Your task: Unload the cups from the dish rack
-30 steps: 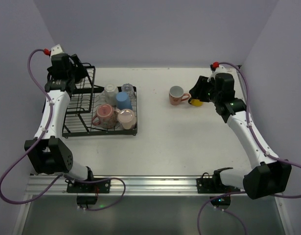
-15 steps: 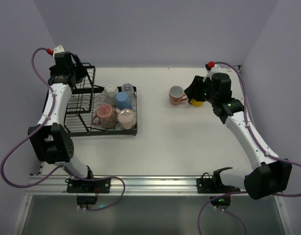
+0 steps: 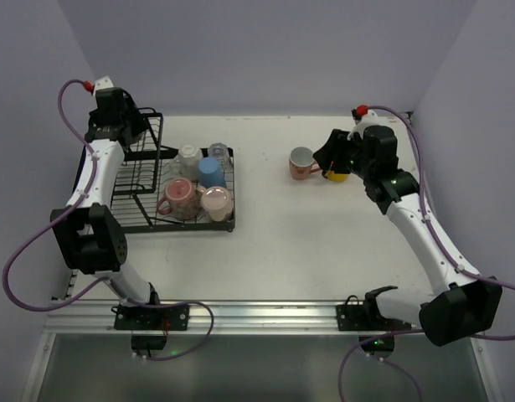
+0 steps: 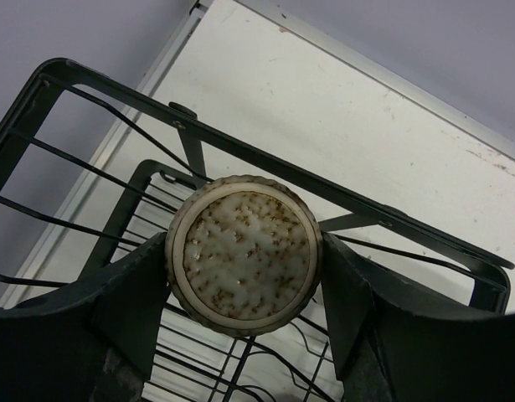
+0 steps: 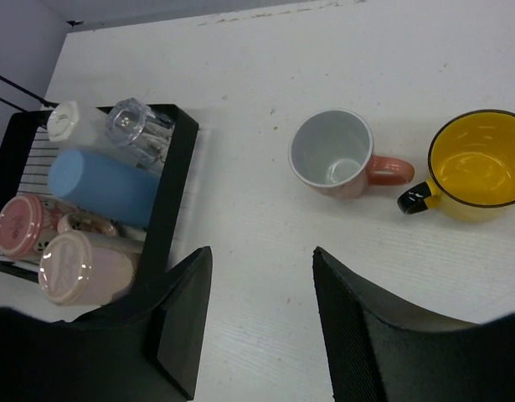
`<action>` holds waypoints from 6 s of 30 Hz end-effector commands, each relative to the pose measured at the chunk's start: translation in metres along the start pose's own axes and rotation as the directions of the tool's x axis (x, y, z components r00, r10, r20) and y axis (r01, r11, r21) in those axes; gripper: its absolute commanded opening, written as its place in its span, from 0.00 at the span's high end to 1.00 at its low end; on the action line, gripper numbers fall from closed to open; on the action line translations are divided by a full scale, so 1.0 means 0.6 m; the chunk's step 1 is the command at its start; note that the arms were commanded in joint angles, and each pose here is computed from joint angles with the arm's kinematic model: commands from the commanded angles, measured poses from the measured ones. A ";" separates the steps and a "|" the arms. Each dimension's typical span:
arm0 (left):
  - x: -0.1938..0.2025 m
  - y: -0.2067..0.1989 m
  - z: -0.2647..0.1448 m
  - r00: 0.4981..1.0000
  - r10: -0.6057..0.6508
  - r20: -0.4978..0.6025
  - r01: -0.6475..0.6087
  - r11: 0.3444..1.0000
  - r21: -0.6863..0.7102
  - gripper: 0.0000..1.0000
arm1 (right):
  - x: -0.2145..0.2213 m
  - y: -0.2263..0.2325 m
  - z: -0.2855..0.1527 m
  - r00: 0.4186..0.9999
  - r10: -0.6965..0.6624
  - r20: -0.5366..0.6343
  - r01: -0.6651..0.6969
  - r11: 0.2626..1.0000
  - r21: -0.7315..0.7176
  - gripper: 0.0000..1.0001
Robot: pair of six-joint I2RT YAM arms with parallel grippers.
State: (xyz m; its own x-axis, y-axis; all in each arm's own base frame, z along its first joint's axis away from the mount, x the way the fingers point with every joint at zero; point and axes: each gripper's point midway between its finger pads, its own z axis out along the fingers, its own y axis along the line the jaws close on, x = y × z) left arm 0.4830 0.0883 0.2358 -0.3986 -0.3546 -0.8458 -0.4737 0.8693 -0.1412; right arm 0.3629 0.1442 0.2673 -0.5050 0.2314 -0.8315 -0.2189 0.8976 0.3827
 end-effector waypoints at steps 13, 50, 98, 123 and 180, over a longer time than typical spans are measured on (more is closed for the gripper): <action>-0.096 -0.018 -0.210 0.953 -0.204 0.225 0.148 0.959 0.242 0.85 | -0.048 0.231 -0.108 0.978 0.164 0.127 -0.064 0.820 -0.569 0.21; 0.136 -0.284 -0.655 0.918 -0.242 -0.315 0.293 -0.122 0.948 0.94 | 0.006 0.462 -0.212 0.963 0.262 -0.064 -0.151 0.325 -0.934 0.46; 0.284 -0.232 -0.431 0.999 0.044 0.010 -0.035 0.611 0.791 0.00 | 0.152 -0.290 0.022 0.980 0.198 -0.029 -0.152 0.830 0.537 1.00; 0.375 -0.182 -0.355 0.969 0.229 0.095 -0.246 0.836 0.491 0.00 | 0.173 -0.397 0.070 0.946 0.297 -0.133 -0.133 0.726 0.675 0.39; 0.139 -0.273 -0.504 0.952 -0.174 0.253 -0.065 0.692 0.719 0.89 | 0.074 0.255 -0.152 0.953 0.304 -0.008 -0.234 0.719 -0.655 0.02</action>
State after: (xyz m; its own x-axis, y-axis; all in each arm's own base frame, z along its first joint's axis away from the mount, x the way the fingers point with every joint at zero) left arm 0.2994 -0.1735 0.2723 -0.1911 -0.2265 -0.9551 0.1306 0.9585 -0.2535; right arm 0.2515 0.2329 0.2845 -0.5552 0.4201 -0.7178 -0.4867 0.5358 0.6900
